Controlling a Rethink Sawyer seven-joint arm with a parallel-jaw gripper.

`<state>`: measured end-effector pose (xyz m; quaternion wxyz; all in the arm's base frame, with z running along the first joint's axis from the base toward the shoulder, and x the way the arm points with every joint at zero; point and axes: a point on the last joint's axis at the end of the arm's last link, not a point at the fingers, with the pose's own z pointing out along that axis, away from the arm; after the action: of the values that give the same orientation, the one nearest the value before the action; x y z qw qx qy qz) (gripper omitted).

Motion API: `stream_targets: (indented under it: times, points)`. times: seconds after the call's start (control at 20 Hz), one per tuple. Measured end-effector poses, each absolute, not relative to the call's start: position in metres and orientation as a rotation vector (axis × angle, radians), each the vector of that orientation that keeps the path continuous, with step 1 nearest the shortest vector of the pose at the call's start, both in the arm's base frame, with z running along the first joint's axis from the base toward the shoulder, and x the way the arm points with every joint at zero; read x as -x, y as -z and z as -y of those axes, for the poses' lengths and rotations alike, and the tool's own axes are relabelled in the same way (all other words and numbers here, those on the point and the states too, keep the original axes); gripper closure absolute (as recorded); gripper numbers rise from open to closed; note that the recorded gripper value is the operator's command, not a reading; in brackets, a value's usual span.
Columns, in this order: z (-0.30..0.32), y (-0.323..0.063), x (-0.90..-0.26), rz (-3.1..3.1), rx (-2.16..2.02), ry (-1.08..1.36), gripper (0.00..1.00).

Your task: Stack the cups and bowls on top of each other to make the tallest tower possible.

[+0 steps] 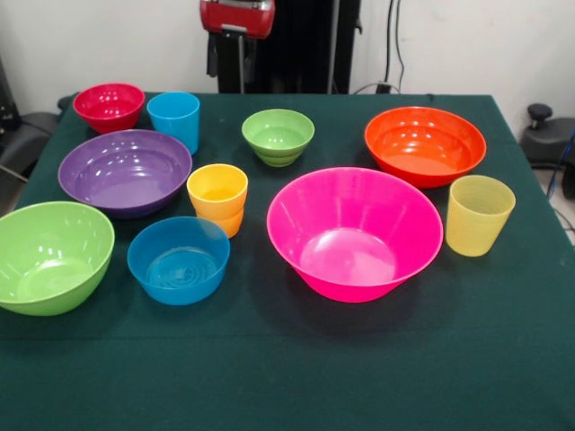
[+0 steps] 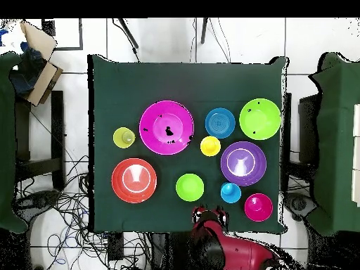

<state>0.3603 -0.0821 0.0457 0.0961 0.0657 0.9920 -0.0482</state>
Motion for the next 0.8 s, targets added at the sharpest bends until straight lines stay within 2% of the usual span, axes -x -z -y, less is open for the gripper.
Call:
stream_targets:
  times: [0.8]
  points:
    - [0.087, -0.043, -0.38, -2.954, -0.248, 0.125, 0.0]
